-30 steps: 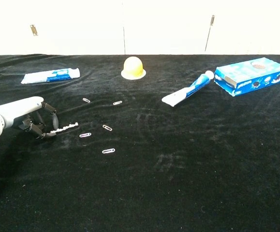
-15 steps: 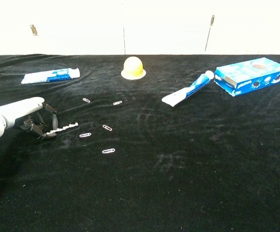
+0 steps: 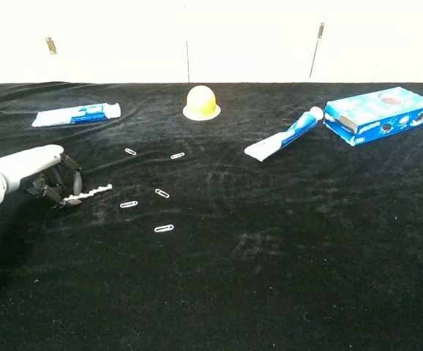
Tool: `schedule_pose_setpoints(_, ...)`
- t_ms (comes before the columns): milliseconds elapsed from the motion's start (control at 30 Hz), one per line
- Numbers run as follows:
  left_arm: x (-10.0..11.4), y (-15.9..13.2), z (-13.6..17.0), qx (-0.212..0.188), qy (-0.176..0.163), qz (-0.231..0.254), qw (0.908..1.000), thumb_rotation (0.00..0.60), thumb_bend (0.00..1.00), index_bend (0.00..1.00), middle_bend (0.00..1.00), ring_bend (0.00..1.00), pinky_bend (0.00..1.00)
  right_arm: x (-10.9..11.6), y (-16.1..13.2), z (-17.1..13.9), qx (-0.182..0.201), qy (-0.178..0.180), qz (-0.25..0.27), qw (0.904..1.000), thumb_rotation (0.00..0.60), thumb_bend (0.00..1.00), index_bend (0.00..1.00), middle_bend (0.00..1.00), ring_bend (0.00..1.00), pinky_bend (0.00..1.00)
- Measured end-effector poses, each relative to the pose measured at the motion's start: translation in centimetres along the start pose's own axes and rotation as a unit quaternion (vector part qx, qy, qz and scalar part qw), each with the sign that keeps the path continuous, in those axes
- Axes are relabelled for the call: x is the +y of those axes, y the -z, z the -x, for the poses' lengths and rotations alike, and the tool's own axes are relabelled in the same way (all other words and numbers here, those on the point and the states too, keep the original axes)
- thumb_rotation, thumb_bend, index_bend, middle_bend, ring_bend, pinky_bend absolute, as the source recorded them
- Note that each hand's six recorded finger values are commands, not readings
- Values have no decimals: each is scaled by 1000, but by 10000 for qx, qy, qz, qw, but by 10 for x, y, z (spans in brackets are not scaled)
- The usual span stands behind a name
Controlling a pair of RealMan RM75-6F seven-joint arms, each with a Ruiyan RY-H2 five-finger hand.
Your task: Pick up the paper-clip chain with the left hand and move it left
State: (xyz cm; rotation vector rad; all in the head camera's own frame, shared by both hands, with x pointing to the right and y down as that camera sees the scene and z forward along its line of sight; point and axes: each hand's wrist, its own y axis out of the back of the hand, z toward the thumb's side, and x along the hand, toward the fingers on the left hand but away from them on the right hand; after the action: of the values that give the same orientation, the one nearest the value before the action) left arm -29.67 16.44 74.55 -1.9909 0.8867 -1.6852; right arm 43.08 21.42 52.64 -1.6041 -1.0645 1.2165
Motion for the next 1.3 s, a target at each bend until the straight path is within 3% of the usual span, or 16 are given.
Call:
schedule_pose_setpoints(133,5,3,0,41,-134,-89,9999,600,592,747,1000,1000,1000,0,0,0,6,-3,3,10000,600,351,0,0,0,0)
schedule_pose_setpoints(667,51,6,21,-74,-981,-360,9945,600,594,768,1000,1000,1000,-3,-2,1,33,-36,-10,10000,600,351,0,0,0,0)
schedule_pose_setpoints(1067,66,1,32,-249,-1083,-93,9938,600,594,768,1000,1000,1000,-4,-2,2,22,-49,-8,10000,600,351,0,0,0,0)
schedule_pose_setpoints(1300,68,-12,42,-575,-764,326,9949,600,594,769,1000,1000,1000,-3,-3,3,36,-15,4,10000,600,351,0,0,0,0)
